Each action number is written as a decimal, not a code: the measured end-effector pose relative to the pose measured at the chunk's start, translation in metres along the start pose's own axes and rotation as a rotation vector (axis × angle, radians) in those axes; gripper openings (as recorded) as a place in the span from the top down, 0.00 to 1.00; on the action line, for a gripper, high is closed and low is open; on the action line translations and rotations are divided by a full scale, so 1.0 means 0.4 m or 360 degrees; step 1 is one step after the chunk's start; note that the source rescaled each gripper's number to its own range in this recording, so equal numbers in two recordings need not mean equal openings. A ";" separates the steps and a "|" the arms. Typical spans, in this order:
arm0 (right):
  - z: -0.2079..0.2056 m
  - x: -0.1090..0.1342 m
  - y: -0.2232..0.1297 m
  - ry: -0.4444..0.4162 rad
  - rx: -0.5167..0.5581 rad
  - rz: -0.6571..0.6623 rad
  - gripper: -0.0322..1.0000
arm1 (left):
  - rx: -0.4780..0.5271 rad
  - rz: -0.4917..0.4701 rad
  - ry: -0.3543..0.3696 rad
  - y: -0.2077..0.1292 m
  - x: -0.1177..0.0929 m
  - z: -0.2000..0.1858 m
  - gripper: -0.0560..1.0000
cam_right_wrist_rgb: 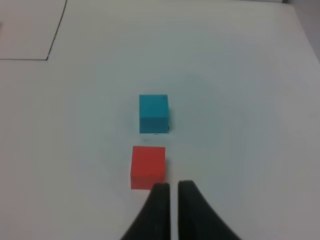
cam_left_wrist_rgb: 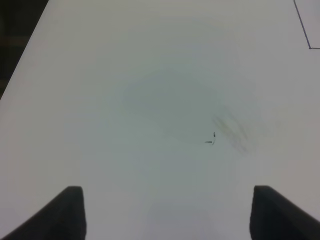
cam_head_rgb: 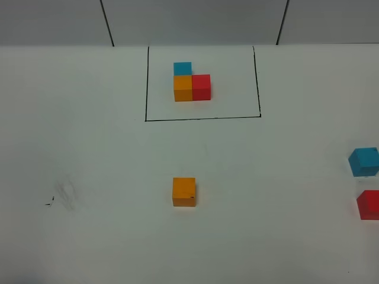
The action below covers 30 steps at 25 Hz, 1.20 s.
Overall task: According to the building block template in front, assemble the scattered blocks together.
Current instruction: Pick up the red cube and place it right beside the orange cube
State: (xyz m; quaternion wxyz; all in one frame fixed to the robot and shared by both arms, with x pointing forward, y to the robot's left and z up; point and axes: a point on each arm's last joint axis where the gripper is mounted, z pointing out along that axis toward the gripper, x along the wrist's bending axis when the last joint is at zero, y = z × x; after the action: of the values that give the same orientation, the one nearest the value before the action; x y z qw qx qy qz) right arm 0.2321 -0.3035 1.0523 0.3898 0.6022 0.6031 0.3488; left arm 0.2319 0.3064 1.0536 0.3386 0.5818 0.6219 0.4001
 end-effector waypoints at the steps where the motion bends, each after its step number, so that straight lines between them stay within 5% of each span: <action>1: 0.000 0.000 0.000 0.0000 0.0000 0.0000 0.97 | -0.0001 0.0006 -0.0011 0.000 0.000 0.000 0.30; 30: 0.000 0.000 0.000 0.0000 0.0000 0.0000 0.97 | -0.0002 0.0022 -0.0031 0.000 0.001 0.000 0.30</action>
State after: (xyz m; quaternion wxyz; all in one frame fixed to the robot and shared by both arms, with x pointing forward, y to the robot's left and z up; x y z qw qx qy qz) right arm 0.2321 -0.3035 1.0523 0.3898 0.6022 0.6031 0.3488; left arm 0.2320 0.3067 1.0536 0.3422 0.5898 0.6143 0.3971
